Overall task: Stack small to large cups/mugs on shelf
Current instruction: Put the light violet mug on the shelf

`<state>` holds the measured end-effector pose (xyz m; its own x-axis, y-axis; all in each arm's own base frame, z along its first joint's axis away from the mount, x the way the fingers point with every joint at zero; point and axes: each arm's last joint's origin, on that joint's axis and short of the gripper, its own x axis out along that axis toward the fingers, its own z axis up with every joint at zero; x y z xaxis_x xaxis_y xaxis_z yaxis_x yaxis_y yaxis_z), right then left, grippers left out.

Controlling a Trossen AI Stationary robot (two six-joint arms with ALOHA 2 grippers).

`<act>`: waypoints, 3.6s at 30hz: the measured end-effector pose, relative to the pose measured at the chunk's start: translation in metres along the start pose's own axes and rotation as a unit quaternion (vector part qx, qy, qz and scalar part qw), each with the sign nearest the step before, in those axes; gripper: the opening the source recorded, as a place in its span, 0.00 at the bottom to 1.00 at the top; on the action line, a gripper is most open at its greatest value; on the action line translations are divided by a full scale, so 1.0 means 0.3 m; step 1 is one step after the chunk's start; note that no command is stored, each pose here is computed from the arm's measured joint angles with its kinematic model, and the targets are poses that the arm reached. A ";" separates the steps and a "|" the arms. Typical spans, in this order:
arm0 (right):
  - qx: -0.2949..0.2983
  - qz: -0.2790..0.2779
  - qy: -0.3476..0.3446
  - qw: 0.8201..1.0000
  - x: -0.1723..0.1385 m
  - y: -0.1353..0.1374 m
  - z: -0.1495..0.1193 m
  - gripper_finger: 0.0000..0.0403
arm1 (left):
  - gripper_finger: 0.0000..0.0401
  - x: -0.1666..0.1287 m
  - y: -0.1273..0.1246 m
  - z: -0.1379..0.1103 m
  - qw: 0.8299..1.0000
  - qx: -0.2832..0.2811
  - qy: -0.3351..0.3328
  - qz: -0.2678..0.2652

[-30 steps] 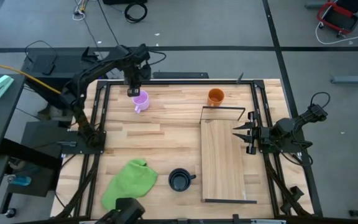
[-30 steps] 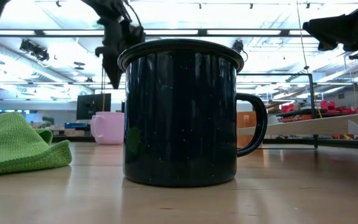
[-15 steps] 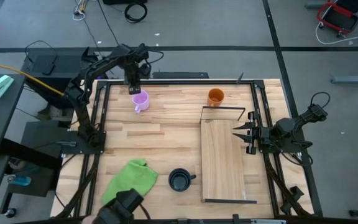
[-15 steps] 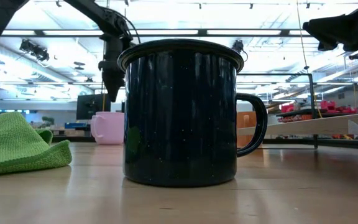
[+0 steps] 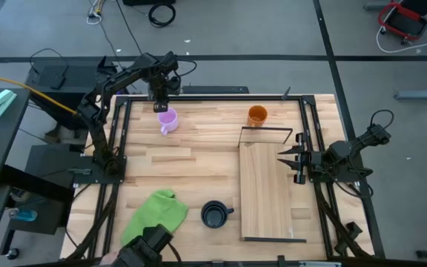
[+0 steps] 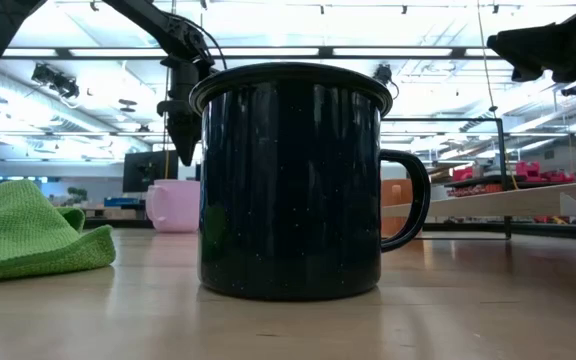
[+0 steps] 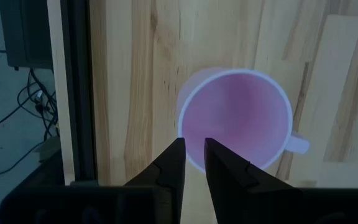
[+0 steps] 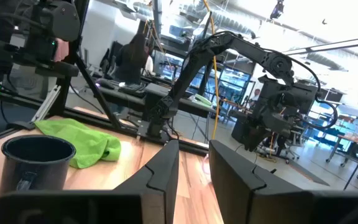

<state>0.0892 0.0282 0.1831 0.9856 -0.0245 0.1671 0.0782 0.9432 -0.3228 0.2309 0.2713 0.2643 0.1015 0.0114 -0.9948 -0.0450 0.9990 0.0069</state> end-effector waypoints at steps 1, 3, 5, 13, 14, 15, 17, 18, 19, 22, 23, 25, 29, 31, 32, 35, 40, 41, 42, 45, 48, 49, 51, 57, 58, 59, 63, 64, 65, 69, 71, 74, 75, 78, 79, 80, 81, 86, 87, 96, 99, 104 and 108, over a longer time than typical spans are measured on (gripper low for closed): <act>0.000 0.000 0.000 1.000 0.000 0.000 0.000 0.24 | 0.18 0.000 0.001 0.001 1.000 0.000 -0.002 0.000; 0.000 0.000 0.000 1.000 0.000 0.000 0.000 0.24 | 0.19 0.000 0.001 0.001 1.000 0.000 -0.003 0.001; 0.000 0.000 0.000 1.000 0.000 0.000 0.000 0.24 | 0.19 0.000 0.001 0.002 1.000 0.000 -0.005 -0.001; 0.000 0.000 0.000 1.000 0.000 0.000 0.000 0.24 | 0.21 0.072 0.019 0.014 0.999 -0.028 0.018 -0.029; 0.000 0.000 0.000 1.000 0.000 0.000 0.000 0.24 | 0.21 0.078 0.021 0.015 0.999 -0.030 0.019 -0.030; 0.000 0.000 0.000 1.000 0.000 0.000 0.000 0.24 | 0.21 0.082 0.022 0.016 0.999 -0.031 0.021 -0.032; 0.000 0.000 0.000 1.000 0.000 0.000 0.000 0.24 | 0.21 0.089 0.025 0.017 0.999 -0.032 0.023 -0.034; 0.000 0.000 0.000 1.000 0.000 0.000 0.000 0.24 | 0.20 0.092 0.026 0.017 0.999 -0.031 0.024 -0.035; 0.000 0.000 0.000 1.000 0.000 0.000 0.000 0.24 | 0.20 0.095 0.027 0.017 0.999 -0.031 0.024 -0.036; 0.000 0.000 0.000 1.000 0.000 0.000 0.000 0.24 | 0.20 0.113 0.033 0.020 0.998 -0.031 0.028 -0.040; 0.000 0.000 0.000 1.000 0.000 0.000 0.000 0.24 | 0.21 0.120 0.034 0.021 0.998 -0.031 0.031 -0.042; 0.000 0.000 0.000 1.000 0.000 0.000 0.000 0.24 | 0.22 0.128 0.037 0.022 0.998 -0.031 0.034 -0.043; 0.000 0.000 0.000 1.000 0.000 0.000 0.000 0.24 | 0.22 0.153 0.043 0.024 0.997 -0.031 0.043 -0.048; 0.000 0.000 0.000 1.000 0.000 0.000 0.000 0.24 | 0.22 0.150 0.045 0.023 0.998 -0.029 0.043 -0.045; 0.000 0.000 0.000 1.000 0.000 0.000 0.000 0.24 | 0.21 0.148 0.045 0.022 0.998 -0.025 0.043 -0.042; 0.000 0.000 0.000 1.000 0.000 0.000 0.000 0.24 | 0.20 0.148 0.046 0.021 0.998 -0.023 0.053 -0.035; 0.000 0.000 0.000 1.000 0.000 0.000 0.000 0.24 | 0.19 0.147 0.042 0.016 0.997 -0.032 0.060 -0.040; 0.000 0.000 0.000 1.000 0.000 0.000 0.000 0.24 | 0.20 0.147 0.042 0.016 0.997 -0.032 0.060 -0.039; 0.000 0.000 0.000 1.000 0.000 0.000 0.000 0.24 | 0.20 0.147 0.042 0.017 0.997 -0.032 0.060 -0.039; 0.000 0.000 0.000 1.000 0.000 0.000 0.000 0.24 | 0.20 0.147 0.043 0.017 0.997 -0.032 0.059 -0.039; 0.000 0.000 0.000 1.000 0.000 0.000 0.000 0.24 | 0.21 0.148 0.047 0.021 0.997 -0.038 0.054 -0.032; 0.000 0.000 0.000 1.000 0.000 0.000 0.000 0.24 | 0.20 0.148 0.048 0.023 0.997 -0.045 0.051 -0.029; 0.000 0.000 0.000 1.000 0.000 0.000 0.000 0.24 | 0.20 0.149 0.050 0.025 0.997 -0.049 0.048 -0.025; 0.000 0.000 0.000 1.000 0.000 0.000 0.000 0.24 | 0.20 0.149 0.051 0.025 0.996 -0.066 0.048 -0.024; 0.000 0.000 0.000 1.000 0.000 0.000 0.000 0.24 | 0.20 0.149 0.051 0.025 0.996 -0.067 0.048 -0.024; 0.000 0.000 0.000 1.000 0.000 0.000 0.000 0.24 | 0.20 0.149 0.050 0.026 0.996 -0.067 0.048 -0.024; 0.000 0.000 0.000 1.000 0.000 0.000 0.000 0.24 | 0.19 0.149 0.050 0.026 0.996 -0.067 0.048 -0.024; 0.000 0.000 0.000 1.000 0.000 0.000 0.000 0.24 | 0.19 0.149 0.050 0.026 0.996 -0.068 0.048 -0.024; 0.000 0.000 0.000 1.000 0.000 0.000 0.000 0.24 | 0.19 0.149 0.050 0.026 0.996 -0.070 0.048 -0.024; 0.000 0.000 0.000 1.000 0.000 0.000 0.000 0.24 | 0.20 0.149 0.048 0.027 0.996 -0.070 0.043 -0.029; 0.000 0.000 0.000 1.000 0.000 0.000 0.000 0.24 | 0.21 0.149 0.047 0.028 0.996 -0.069 0.043 -0.030; 0.000 0.000 0.000 1.000 0.000 0.000 0.000 0.24 | 0.23 0.149 0.047 0.029 0.996 -0.070 0.043 -0.031; 0.000 0.000 0.000 1.000 0.000 0.000 0.000 0.24 | 0.23 0.149 0.047 0.029 0.996 -0.071 0.043 -0.031; 0.000 0.000 0.000 1.000 0.000 0.000 0.000 0.24 | 0.23 0.151 0.047 0.030 0.996 -0.072 0.043 -0.031; 0.000 0.000 0.000 1.000 0.000 0.000 0.000 0.24 | 0.22 0.154 0.046 0.031 0.996 -0.073 0.044 -0.032; 0.000 0.000 0.000 1.000 0.000 0.000 0.000 0.24 | 0.22 0.161 0.047 0.033 0.995 -0.077 0.046 -0.034; 0.000 0.000 0.000 1.000 0.000 0.000 0.000 0.24 | 0.22 0.169 0.049 0.034 0.995 -0.078 0.048 -0.036; 0.000 0.000 0.000 1.000 0.000 0.000 0.000 0.24 | 0.22 0.178 0.050 0.035 0.994 -0.085 0.052 -0.038; 0.000 0.000 0.000 1.000 0.000 0.000 0.000 0.24 | 0.22 0.179 0.051 0.035 0.994 -0.085 0.052 -0.038; 0.000 0.000 0.000 1.000 0.000 0.000 0.000 0.24 | 0.20 0.179 0.051 0.035 0.994 -0.084 0.053 -0.037; 0.000 0.000 0.000 1.000 0.000 0.000 0.000 0.24 | 0.18 0.179 0.051 0.035 0.994 -0.084 0.053 -0.037; 0.000 0.000 0.000 1.000 0.000 0.000 0.000 0.24 | 0.14 0.179 0.051 0.035 0.994 -0.084 0.053 -0.037; 0.000 0.000 0.000 1.000 0.000 0.000 0.000 0.24 | 0.10 0.179 0.051 0.035 0.994 -0.084 0.053 -0.037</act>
<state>0.0892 0.0282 0.1831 0.9857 -0.0245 0.1669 0.0781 0.9432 -0.3229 0.2461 0.2877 0.2121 0.0058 -0.0748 -0.9972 -0.2072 0.9755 -0.0743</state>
